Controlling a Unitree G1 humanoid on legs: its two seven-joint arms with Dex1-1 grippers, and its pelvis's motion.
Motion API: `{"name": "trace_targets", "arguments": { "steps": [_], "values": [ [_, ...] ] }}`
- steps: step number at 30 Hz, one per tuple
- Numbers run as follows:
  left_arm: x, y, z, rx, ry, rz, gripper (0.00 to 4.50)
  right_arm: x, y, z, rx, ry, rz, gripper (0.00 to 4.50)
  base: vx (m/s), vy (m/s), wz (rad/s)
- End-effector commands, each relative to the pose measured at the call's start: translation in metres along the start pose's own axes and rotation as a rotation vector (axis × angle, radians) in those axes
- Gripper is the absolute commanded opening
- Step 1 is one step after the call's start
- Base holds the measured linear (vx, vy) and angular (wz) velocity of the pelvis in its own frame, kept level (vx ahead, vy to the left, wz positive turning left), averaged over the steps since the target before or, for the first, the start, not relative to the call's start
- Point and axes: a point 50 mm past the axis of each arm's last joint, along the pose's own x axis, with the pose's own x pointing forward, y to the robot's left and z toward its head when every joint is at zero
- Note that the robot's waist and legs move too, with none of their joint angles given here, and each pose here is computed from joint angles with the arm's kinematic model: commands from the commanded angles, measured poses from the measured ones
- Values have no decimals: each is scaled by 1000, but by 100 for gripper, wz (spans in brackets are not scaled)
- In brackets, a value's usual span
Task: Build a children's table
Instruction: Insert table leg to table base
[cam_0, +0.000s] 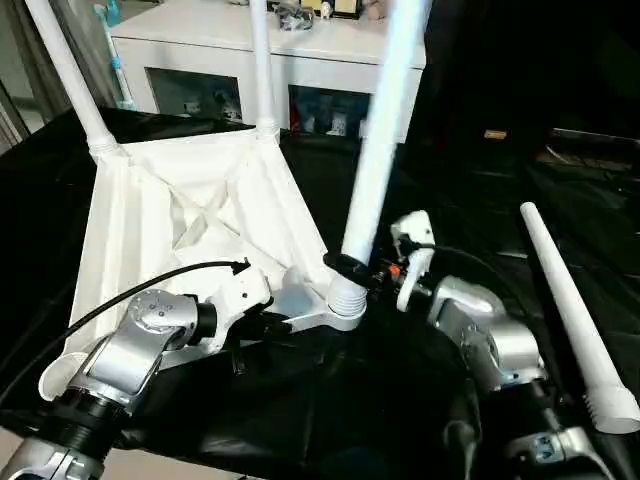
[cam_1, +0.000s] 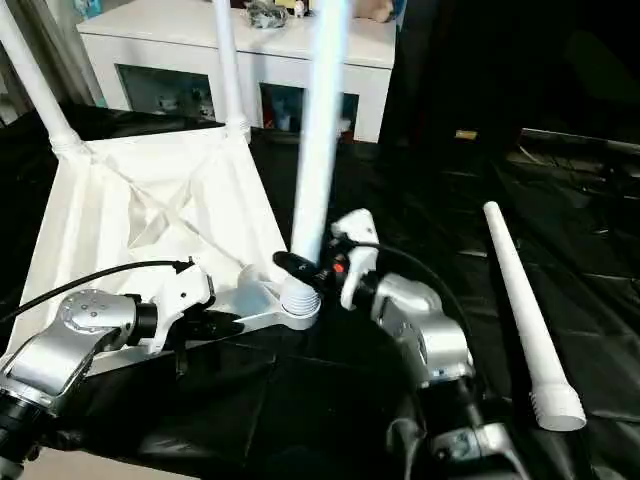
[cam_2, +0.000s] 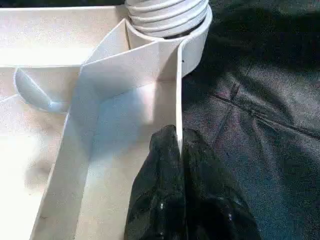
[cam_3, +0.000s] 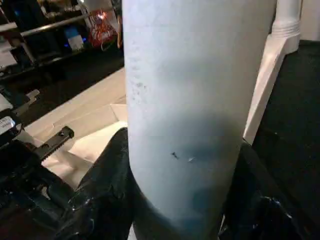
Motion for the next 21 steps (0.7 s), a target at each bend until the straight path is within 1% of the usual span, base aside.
{"name": "trace_targets", "arguments": {
  "steps": [1,4,5,7,8,9,12,15,17,21],
  "values": [
    [8,-8,-15,-44,64,-33,0,-4,3,-17,29,15,8,184,0,0,0],
    [6,-6,-16,-42,67,-31,0,-8,5,-27,-1,14,8,184,0,0,0],
    [5,-6,-16,-41,69,-31,0,-10,7,-32,-18,14,4,184,0,0,0],
    [5,-5,-16,-40,71,-28,0,-12,8,-37,-35,11,-6,184,0,0,0],
    [5,-5,-16,-39,71,-28,0,-12,8,-38,-37,11,-7,184,0,0,0],
    [4,-4,-16,-38,72,-28,0,-13,9,-41,-71,11,-16,184,0,0,0],
    [5,-4,-15,-36,73,-33,0,-17,9,-46,-110,13,-29,183,0,0,0],
    [6,-4,-15,-34,74,-42,0,-20,9,-49,-125,12,-39,183,0,0,0],
    [7,-4,-15,-32,82,-47,0,-19,13,-51,-160,35,-13,183,0,0,0],
    [7,-5,-16,-33,79,-50,0,-15,18,-53,-167,57,27,183,0,0,0]
  ]
}}
